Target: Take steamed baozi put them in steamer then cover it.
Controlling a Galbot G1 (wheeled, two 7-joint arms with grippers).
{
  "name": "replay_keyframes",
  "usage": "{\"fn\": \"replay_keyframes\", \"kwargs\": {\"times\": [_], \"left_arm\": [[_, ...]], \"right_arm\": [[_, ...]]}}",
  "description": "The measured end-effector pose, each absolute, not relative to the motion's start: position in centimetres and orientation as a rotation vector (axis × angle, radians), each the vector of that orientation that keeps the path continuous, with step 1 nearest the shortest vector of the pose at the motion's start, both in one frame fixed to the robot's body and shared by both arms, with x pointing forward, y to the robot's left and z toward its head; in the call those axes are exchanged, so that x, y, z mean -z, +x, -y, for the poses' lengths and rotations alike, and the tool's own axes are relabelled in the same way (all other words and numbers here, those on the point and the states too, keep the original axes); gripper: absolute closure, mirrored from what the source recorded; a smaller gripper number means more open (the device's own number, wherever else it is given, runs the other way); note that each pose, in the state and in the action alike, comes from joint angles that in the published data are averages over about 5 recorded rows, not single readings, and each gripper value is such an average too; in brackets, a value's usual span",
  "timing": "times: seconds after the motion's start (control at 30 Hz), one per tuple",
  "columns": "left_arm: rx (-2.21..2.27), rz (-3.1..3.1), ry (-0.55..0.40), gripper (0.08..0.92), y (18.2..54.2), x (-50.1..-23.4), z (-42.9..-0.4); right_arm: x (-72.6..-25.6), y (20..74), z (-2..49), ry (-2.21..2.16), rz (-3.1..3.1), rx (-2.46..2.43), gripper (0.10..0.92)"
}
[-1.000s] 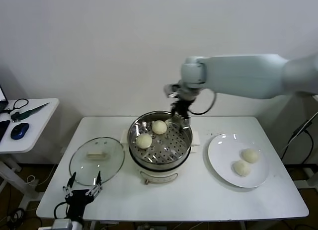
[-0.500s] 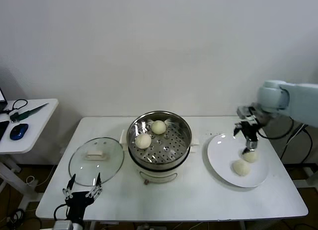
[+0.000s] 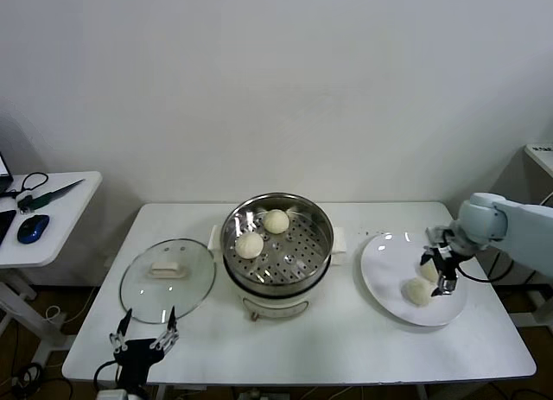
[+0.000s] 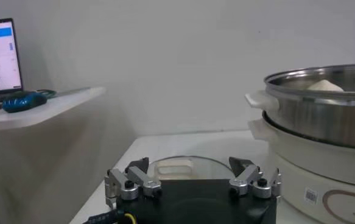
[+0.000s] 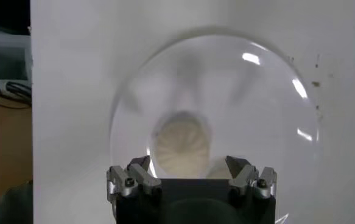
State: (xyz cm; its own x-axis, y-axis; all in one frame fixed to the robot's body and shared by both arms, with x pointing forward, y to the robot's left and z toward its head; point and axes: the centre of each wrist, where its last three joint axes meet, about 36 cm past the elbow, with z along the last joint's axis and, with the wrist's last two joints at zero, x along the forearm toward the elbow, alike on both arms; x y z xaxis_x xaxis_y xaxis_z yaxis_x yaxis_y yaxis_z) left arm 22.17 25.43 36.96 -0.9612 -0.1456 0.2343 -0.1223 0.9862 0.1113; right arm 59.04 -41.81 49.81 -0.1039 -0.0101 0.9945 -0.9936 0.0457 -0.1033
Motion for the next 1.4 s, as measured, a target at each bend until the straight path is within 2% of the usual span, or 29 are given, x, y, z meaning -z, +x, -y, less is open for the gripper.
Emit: {"fn": "replay_keyframes", "kwargs": {"times": [0.37,0.57,0.93,1.13,1.4], "left_arm": [[0.146,2.883,0.192,0.177,22.0,-36.9,-25.3],[0.148,2.882,0.193,0.177,22.0,-36.9,-25.2],[0.146,2.880,0.192,0.177,21.9,-36.8,-25.0],[0.152,2.878,0.187,0.177,21.9,-36.9,-24.8],[0.163,2.878,0.180,0.177,21.9,-36.9,-24.8]], "right_arm": [[-46.8,59.1,41.9,1.101,1.332,-1.235,0.211],[-46.1,59.1,41.5,1.105,1.338,-1.232,0.314],[-46.6,59.5,41.6,1.129,1.323,-1.239,0.392],[-51.4,62.0,41.0,1.176,1.325,-1.319,0.394],[-64.4,66.8,35.6,1.399,1.295,-1.556,0.394]]}}
